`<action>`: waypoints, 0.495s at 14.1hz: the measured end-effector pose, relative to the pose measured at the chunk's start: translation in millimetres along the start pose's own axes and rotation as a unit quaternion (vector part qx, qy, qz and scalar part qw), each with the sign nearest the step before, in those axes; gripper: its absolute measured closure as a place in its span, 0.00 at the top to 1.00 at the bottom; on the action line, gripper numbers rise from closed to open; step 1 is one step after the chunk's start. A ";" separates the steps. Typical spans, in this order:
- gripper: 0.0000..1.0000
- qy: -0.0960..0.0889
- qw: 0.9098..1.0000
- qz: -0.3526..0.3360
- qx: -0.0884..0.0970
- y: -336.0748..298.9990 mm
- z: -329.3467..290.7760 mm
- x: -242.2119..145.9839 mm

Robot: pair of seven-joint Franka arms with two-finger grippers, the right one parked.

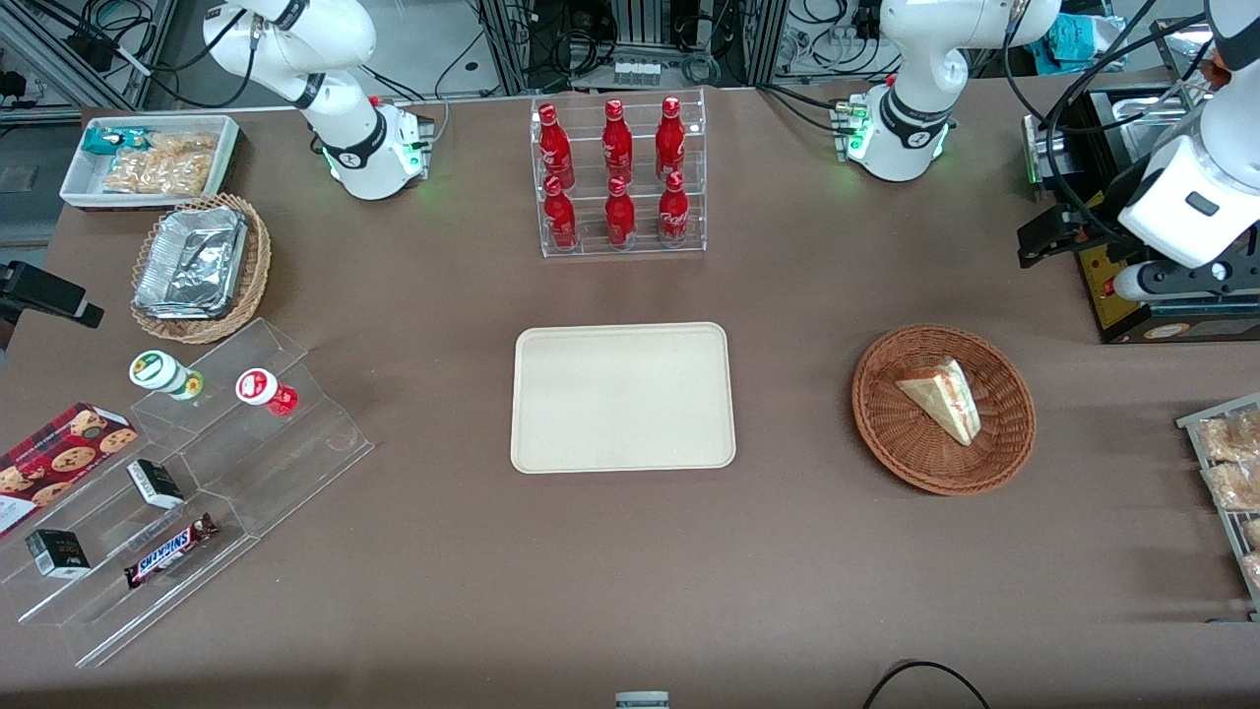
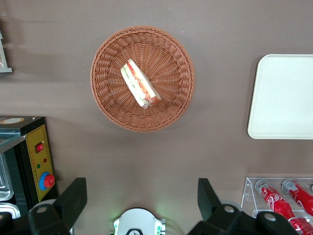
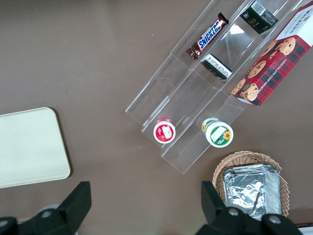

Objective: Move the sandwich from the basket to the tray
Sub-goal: 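Move the left gripper over the wrapped sandwich in the wicker basket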

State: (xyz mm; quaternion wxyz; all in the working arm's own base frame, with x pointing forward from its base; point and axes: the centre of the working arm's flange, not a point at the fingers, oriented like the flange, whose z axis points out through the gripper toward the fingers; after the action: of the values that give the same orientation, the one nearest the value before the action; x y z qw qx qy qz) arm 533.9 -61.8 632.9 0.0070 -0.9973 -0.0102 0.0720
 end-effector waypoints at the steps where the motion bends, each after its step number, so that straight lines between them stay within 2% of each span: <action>1: 1.00 -0.001 1.000 0.001 0.000 -0.2 -1.3 -1.7; 2: 1.00 -0.005 1.000 0.001 0.001 -0.4 -1.1 -3.7; 4: 1.00 -0.027 1.000 0.001 0.004 -0.6 12.2 -4.0; 6: 1.00 -0.048 0.999 0.001 0.007 0.3 47.1 5.5; 7: 1.00 -0.051 0.999 0.001 0.007 1.0 70.7 13.2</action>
State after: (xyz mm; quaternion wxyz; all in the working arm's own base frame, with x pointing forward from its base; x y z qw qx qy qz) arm 536.8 -61.7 561.0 0.0138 -0.9923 -0.0094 0.1226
